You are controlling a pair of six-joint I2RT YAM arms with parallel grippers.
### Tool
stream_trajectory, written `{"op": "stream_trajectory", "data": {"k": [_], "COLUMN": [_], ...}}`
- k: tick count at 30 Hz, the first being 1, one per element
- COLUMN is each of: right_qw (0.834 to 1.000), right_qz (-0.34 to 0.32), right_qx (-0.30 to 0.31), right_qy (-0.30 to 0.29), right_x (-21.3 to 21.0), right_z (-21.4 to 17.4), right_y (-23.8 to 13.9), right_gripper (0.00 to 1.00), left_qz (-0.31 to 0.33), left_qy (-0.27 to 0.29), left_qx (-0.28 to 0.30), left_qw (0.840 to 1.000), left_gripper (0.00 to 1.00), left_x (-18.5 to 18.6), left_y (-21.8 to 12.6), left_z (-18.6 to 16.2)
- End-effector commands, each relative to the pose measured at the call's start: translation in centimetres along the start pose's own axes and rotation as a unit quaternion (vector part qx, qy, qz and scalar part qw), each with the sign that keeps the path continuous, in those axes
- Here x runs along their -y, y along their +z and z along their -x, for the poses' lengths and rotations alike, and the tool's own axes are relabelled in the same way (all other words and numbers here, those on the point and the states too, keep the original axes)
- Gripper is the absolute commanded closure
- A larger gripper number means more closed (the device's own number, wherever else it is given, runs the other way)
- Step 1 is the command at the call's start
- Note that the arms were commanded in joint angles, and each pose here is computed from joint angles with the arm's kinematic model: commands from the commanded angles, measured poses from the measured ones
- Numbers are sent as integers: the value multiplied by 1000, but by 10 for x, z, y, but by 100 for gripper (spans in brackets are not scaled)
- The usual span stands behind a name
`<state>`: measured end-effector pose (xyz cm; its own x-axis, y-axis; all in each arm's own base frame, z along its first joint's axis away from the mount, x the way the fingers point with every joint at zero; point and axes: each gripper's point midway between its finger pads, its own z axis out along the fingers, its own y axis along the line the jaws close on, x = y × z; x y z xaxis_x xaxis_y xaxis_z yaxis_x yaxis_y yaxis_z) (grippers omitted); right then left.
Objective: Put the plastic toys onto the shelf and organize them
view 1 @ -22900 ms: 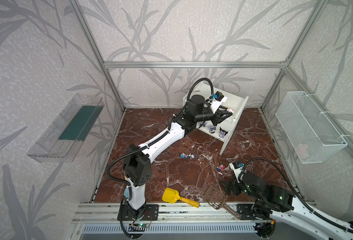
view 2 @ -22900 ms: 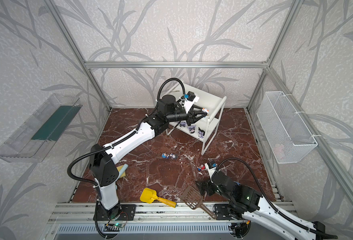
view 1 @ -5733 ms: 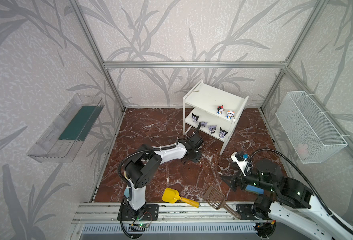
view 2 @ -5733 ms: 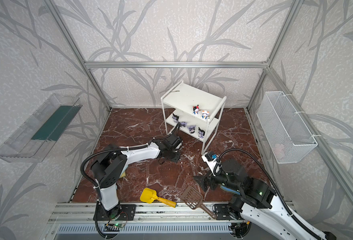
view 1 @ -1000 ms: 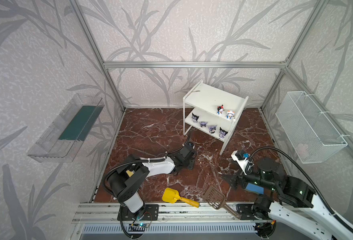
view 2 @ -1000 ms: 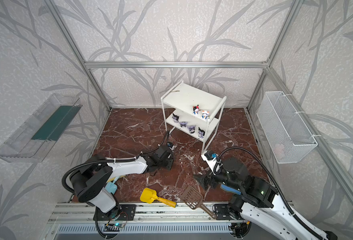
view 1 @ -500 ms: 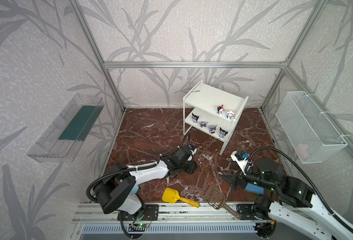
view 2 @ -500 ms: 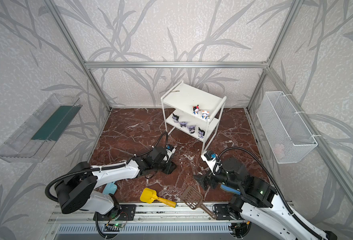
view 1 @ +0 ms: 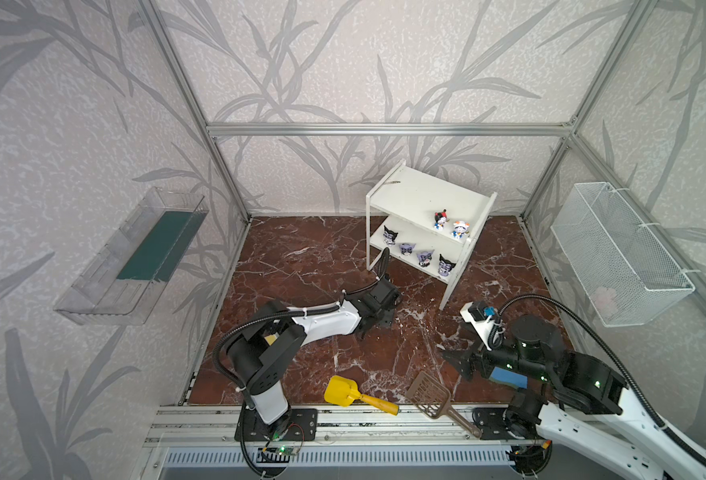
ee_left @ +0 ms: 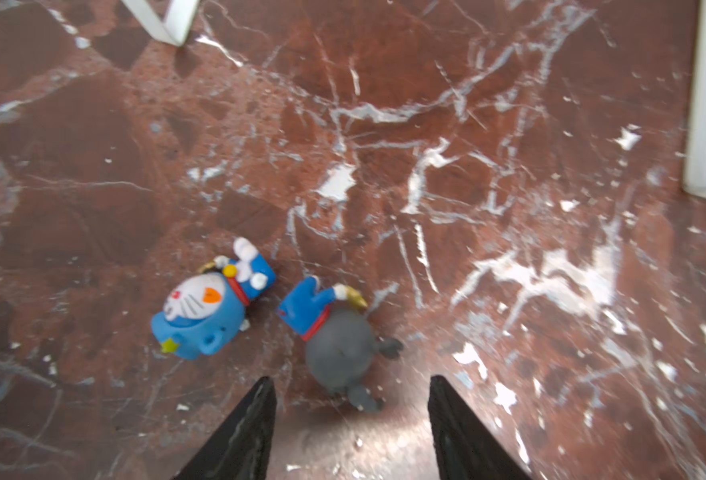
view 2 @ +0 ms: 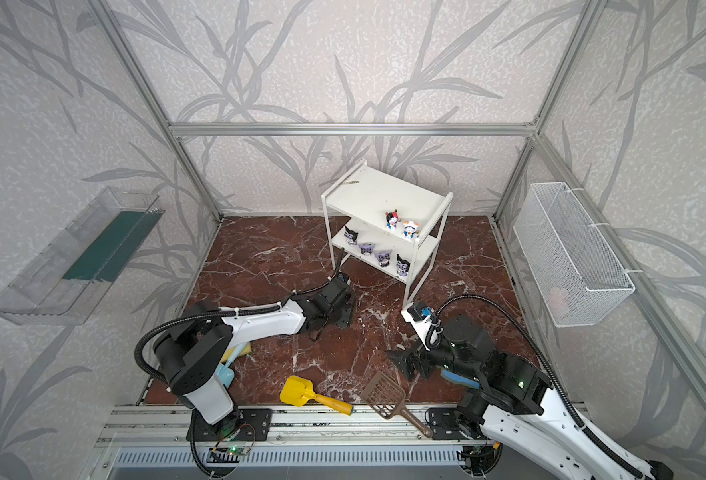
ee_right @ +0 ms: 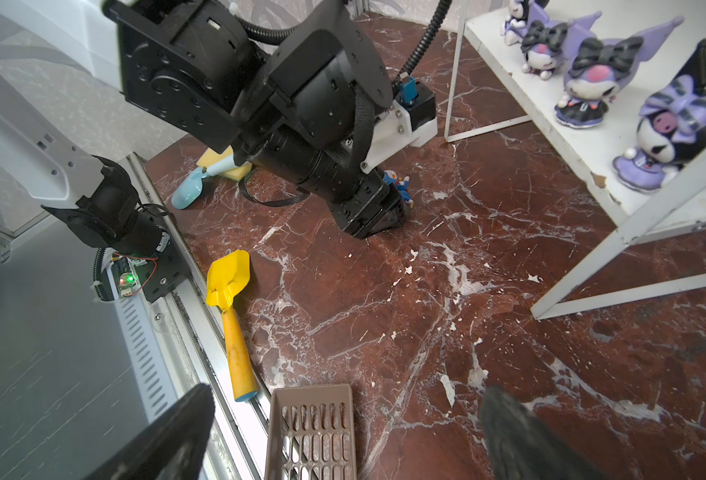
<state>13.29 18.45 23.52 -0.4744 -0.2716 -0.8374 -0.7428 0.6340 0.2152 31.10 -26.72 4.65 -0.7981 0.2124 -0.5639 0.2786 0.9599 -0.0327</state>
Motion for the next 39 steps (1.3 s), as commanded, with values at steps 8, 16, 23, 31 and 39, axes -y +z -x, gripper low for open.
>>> {"op": "stream_trajectory", "data": {"k": [8,16,23,31,39], "right_qw": [1000,1000,1000,1000,1000], "right_qz": [6,6,6,7,7], "right_qx": [10,11,9,6,5], "right_qy": [-1,-2,-2,-4,-5], "right_x": [-2,-2,-2,-3,-2], "right_z": [2,3,2,2,1], "right_y": [-2,-2,-1,1,2], "right_gripper": [1,1,1,1,1], "left_qz": [57,69,49,29,16], "left_qy": [-9,-9,-3,-4,-4], "left_qx": [-12,-30,-51,-52,-32], "left_qw": [998,997,997,998,999], "left_gripper": [45,47,47,39,56], "left_x": [-9,-7,3,9,11], "left_y": [12,21,34,36,31], "left_z": [7,3,-7,-10,-5]}}
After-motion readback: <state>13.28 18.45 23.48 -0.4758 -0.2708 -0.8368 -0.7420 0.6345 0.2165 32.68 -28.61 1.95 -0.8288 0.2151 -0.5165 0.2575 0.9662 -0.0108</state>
